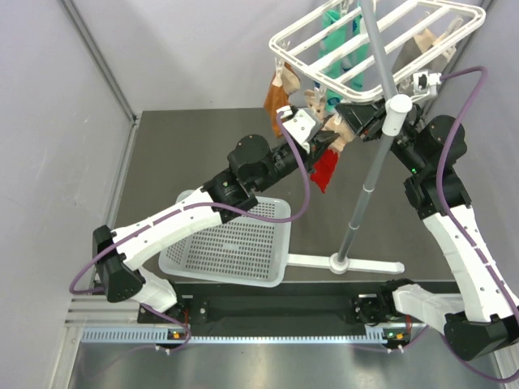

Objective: Clip the socks to the hanger
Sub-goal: Clamp the sock onto the hanger.

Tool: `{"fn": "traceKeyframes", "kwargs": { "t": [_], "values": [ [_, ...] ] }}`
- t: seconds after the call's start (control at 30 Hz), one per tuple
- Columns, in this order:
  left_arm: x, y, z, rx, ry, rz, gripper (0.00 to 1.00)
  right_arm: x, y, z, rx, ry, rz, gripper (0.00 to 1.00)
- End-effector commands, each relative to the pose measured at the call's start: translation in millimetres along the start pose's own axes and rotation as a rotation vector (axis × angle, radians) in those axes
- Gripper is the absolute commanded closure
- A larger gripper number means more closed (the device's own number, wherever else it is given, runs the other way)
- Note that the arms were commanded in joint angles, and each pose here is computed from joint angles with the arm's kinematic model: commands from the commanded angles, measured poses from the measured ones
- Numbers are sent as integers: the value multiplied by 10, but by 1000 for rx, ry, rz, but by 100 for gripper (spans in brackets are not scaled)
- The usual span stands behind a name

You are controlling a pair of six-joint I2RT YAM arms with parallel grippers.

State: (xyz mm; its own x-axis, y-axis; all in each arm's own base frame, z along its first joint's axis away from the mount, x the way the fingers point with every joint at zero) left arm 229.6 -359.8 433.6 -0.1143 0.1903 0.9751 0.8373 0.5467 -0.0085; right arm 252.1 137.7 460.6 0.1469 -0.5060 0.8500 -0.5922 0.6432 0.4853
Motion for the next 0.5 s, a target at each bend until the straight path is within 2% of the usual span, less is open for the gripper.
{"fn": "traceKeyframes", "kwargs": {
  "t": [0.0,0.23,0.27,0.3,0.33,0.37,0.4,0.47],
  "values": [
    [292,-18,-41,0,-103,6,100,18,72,85,5,10,2,65],
    [234,-46,-95,-16,-78,31,100,57,59,168,-49,-2,21,46],
    [197,-37,-106,-6,-62,35,92,69,61,182,-56,-7,31,45],
    [174,-24,-115,5,-53,41,78,80,49,216,-80,-12,40,39],
    [176,-25,-114,5,-49,44,78,104,55,237,-86,-25,43,35],
    [154,-12,-115,19,-42,47,63,97,41,257,-101,-19,53,31],
    [134,-4,-112,27,-32,49,54,110,54,295,-107,-23,61,24],
    [131,29,-101,62,-22,58,43,119,24,352,-148,-23,83,15]
  ]
}}
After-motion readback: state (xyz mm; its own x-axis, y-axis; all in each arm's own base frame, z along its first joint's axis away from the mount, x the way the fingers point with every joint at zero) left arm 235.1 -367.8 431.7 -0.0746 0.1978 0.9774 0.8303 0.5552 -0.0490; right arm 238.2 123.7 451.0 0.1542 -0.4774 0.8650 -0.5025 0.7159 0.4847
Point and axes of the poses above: each gripper's point midway between its finger pads, its own z axis back along the fingers, its own y axis along the line the jaws close on, x = y × z, the point moved 7 cm from there along z, back along the fingers, and after that the axes turned 4 degrees about z, right-handed, at the moved point
